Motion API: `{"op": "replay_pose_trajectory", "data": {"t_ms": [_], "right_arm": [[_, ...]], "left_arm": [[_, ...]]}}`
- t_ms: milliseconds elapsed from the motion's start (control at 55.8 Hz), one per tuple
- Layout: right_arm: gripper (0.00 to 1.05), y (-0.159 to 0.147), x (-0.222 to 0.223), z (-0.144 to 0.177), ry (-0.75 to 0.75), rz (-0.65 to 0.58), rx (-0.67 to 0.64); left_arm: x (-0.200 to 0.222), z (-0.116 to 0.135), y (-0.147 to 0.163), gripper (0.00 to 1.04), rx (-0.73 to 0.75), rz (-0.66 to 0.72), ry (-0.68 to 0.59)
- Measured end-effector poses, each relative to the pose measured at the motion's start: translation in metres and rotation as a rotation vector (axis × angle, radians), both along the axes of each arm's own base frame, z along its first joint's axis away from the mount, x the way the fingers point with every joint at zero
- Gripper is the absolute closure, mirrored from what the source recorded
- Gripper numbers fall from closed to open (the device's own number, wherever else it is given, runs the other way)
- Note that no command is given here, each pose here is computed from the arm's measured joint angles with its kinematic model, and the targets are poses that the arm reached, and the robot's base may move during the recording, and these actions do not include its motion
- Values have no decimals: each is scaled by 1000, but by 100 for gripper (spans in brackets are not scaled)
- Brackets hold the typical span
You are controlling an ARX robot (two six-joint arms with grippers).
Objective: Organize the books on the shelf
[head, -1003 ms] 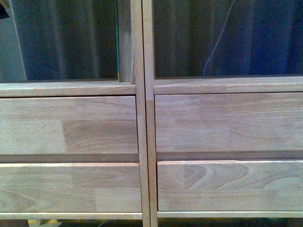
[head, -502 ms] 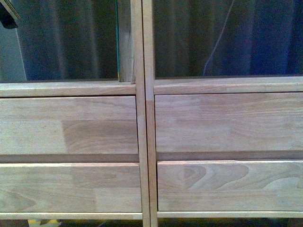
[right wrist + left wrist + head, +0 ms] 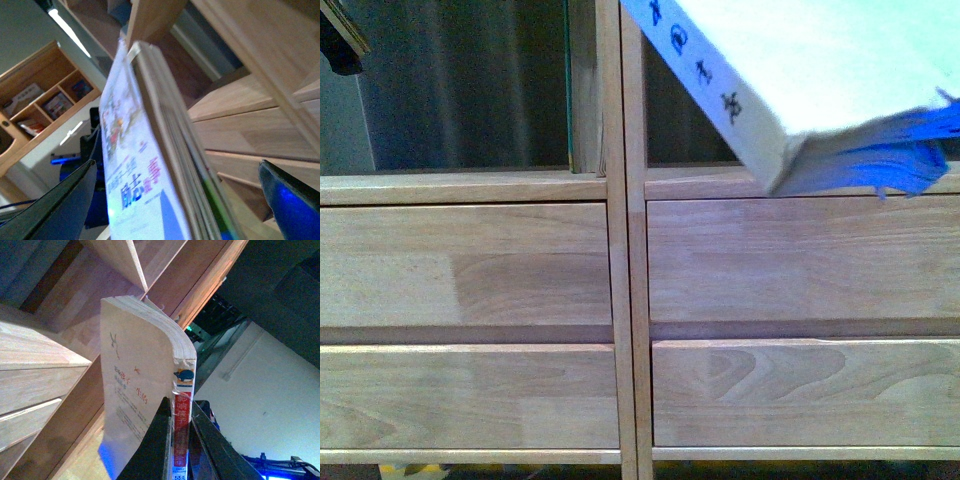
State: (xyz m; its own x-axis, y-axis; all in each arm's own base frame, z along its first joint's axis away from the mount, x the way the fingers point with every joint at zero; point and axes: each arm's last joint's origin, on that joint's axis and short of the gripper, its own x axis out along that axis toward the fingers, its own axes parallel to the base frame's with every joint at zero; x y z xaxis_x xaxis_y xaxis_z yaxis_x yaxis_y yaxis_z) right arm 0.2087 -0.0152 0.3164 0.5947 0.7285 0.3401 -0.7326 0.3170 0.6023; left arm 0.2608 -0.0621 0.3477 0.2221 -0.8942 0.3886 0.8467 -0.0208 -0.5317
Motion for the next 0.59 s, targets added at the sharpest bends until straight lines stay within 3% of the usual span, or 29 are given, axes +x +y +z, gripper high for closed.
{"op": "replay_pose_trajectory", "data": {"t_ms": [90,143,161,179,251,340,448,591], "right_arm": [[7,-14,-3,2,-15,-58,-14],[7,-20,-6,4,-27,-79,-26],[7,-21,-8,5,-30,-86,-30],[7,-23,-11,6,-36,-96,-42],[7,-26,-18,6,-42,-122,-57],[7,-26,-29,2,-60,-132,-80],[7,-27,-42,-4,-67,-138,-91],[7,-28,-66,-10,-87,-153,-107]], "left_arm": [[0,0,0,98,2,0,-2],[1,16,12,98,-22,93,-53],[2,28,17,98,-41,146,-84],[2,58,27,98,-85,265,-155],[-7,106,41,98,-148,518,-303],[-14,140,49,98,-97,766,-394],[3,143,47,98,20,918,-402],[55,118,40,98,226,1071,-382]]}}
